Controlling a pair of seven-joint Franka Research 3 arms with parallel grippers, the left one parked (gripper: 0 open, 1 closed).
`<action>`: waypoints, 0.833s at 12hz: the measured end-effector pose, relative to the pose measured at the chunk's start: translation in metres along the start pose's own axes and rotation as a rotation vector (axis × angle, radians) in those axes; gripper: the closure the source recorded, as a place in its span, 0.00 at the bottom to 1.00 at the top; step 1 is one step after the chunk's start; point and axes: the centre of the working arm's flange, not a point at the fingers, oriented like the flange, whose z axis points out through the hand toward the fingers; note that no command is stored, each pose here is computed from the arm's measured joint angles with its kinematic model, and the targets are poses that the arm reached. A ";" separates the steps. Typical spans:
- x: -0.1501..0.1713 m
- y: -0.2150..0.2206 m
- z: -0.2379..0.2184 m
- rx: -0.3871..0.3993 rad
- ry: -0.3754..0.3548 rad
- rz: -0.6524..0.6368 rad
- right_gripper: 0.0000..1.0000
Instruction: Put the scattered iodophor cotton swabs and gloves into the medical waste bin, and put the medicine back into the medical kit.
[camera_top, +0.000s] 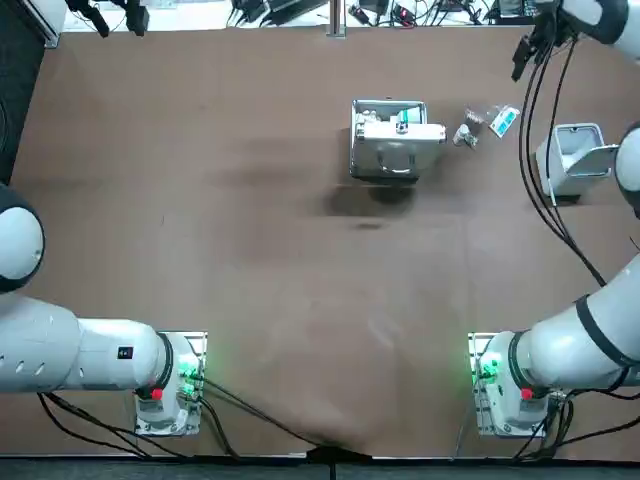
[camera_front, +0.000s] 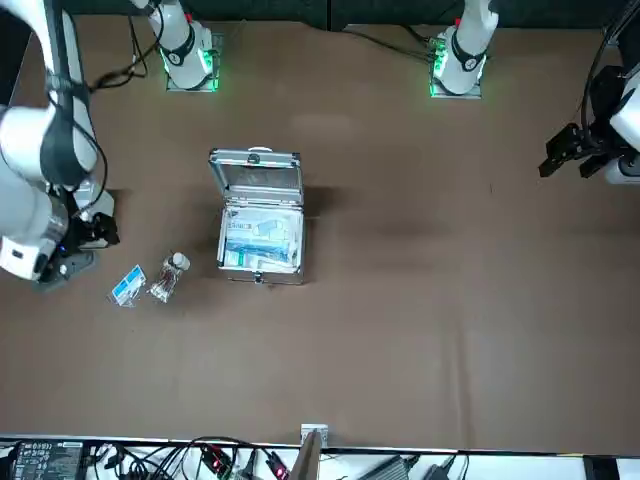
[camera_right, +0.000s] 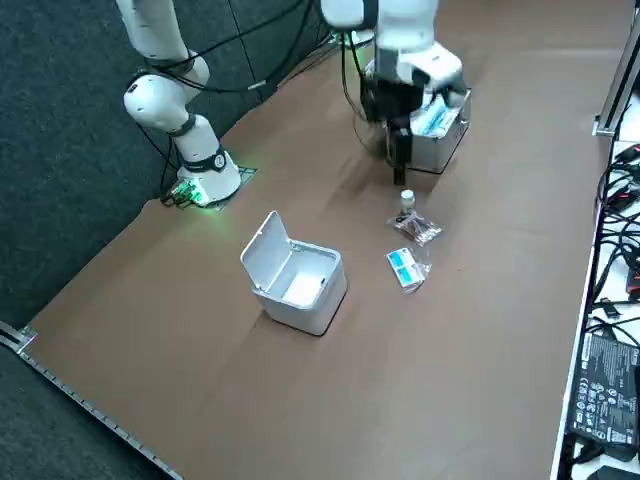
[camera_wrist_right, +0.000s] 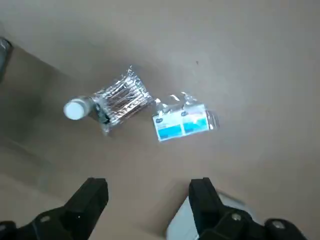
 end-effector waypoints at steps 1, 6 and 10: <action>0.005 0.006 0.020 0.001 -0.004 -0.051 0.00; 0.031 0.017 0.115 -0.003 -0.011 -0.328 0.01; 0.033 0.031 0.144 -0.024 0.012 -0.470 0.03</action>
